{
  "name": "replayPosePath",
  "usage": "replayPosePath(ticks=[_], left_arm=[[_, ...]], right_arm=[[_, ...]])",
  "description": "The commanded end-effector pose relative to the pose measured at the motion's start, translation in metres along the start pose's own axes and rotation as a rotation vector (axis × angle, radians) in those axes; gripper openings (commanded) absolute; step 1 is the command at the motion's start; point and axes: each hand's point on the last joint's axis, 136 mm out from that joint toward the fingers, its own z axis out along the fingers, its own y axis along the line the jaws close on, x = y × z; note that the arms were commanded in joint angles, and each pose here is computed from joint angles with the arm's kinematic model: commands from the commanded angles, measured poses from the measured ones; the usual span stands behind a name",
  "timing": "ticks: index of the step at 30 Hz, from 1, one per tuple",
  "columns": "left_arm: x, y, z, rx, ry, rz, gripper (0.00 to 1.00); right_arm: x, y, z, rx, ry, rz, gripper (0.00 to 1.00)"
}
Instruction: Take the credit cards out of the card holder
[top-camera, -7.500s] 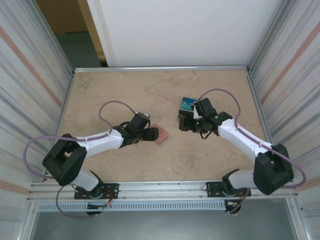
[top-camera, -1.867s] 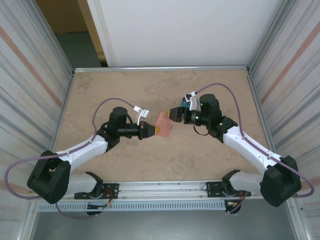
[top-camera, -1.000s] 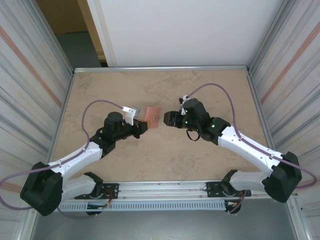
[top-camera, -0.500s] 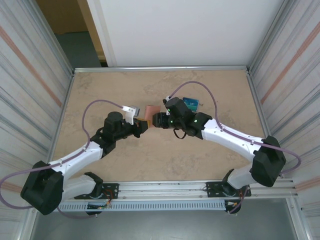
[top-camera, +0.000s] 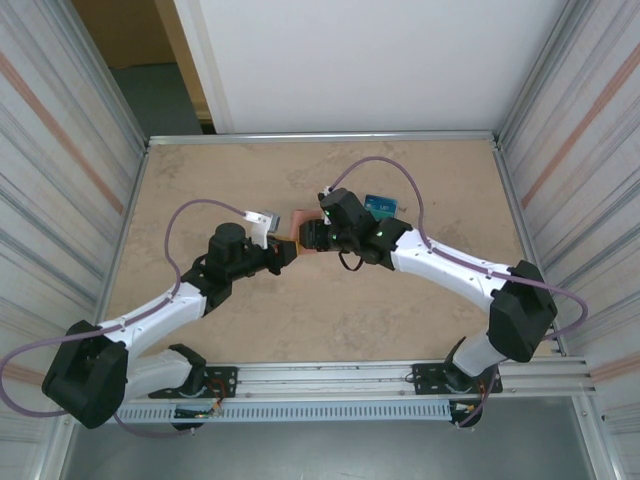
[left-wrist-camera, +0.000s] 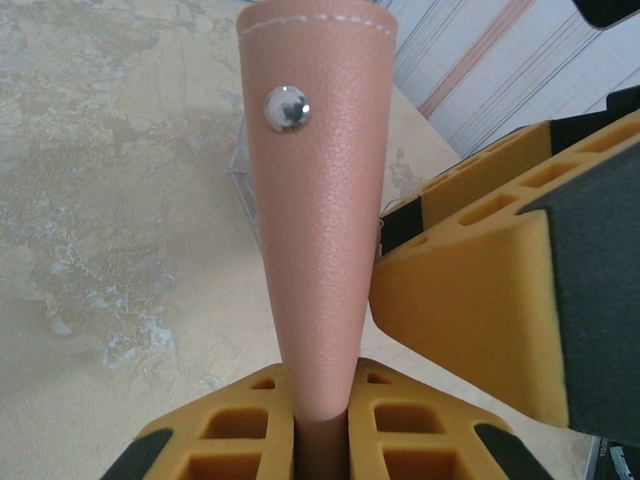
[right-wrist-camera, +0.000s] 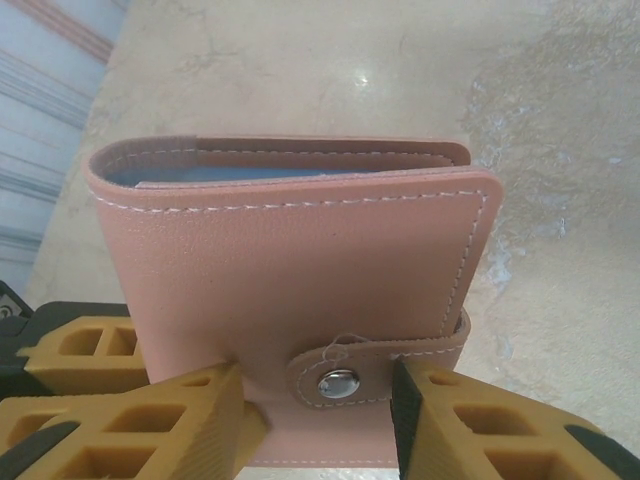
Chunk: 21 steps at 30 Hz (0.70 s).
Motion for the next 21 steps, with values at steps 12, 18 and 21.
replayPosePath(ticks=[12, 18, 21], left_arm=[[-0.009, -0.017, -0.002, 0.086, -0.046, 0.021, 0.0], [-0.009, -0.013, -0.003, 0.068, -0.051, 0.017, 0.0], [-0.009, -0.012, -0.003, 0.062, -0.051, 0.015, 0.0]], right_arm=[[-0.008, -0.012, 0.007, 0.103, -0.016, -0.034, 0.38], [-0.01, -0.013, 0.005, 0.109, -0.023, -0.03, 0.34], [-0.011, -0.015, 0.002, 0.114, -0.033, -0.03, 0.34]])
